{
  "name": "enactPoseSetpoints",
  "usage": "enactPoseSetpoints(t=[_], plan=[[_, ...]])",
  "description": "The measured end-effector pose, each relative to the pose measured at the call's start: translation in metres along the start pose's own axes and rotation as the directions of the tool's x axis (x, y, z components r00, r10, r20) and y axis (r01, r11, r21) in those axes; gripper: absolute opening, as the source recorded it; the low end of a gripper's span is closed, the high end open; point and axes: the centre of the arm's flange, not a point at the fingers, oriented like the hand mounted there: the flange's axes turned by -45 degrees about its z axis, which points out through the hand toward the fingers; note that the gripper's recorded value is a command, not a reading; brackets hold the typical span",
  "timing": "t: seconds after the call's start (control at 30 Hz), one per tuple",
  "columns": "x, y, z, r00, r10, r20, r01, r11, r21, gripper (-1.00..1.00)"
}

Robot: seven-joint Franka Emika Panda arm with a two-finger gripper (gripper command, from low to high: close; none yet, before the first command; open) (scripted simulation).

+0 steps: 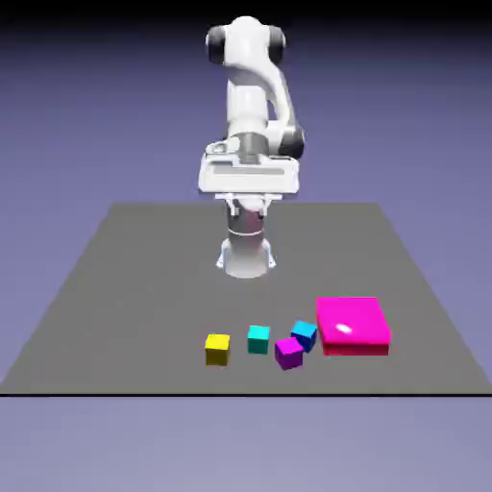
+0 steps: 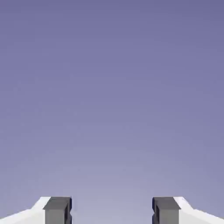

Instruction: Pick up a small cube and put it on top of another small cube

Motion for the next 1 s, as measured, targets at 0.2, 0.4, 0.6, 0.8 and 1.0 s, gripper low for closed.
enactPoseSetpoints(t=[0.2, 0.4, 0.6, 0.8, 1.0], plan=[[-0.024, -0.004, 0.074, 0.952, 0.054, 0.301, -0.054, 0.999, -0.008, 0.00], [-0.064, -0.010, 0.142, 0.813, 0.106, 0.572, -0.104, 0.994, -0.037, 0.00], [-0.117, -0.019, 0.200, 0.596, 0.150, 0.789, -0.141, 0.987, -0.082, 0.00], [-0.167, -0.026, 0.240, 0.481, 0.165, 0.861, -0.151, 0.983, -0.104, 0.00], [-0.187, -0.027, 0.254, 0.481, 0.165, 0.861, -0.151, 0.983, -0.104, -1.00]])
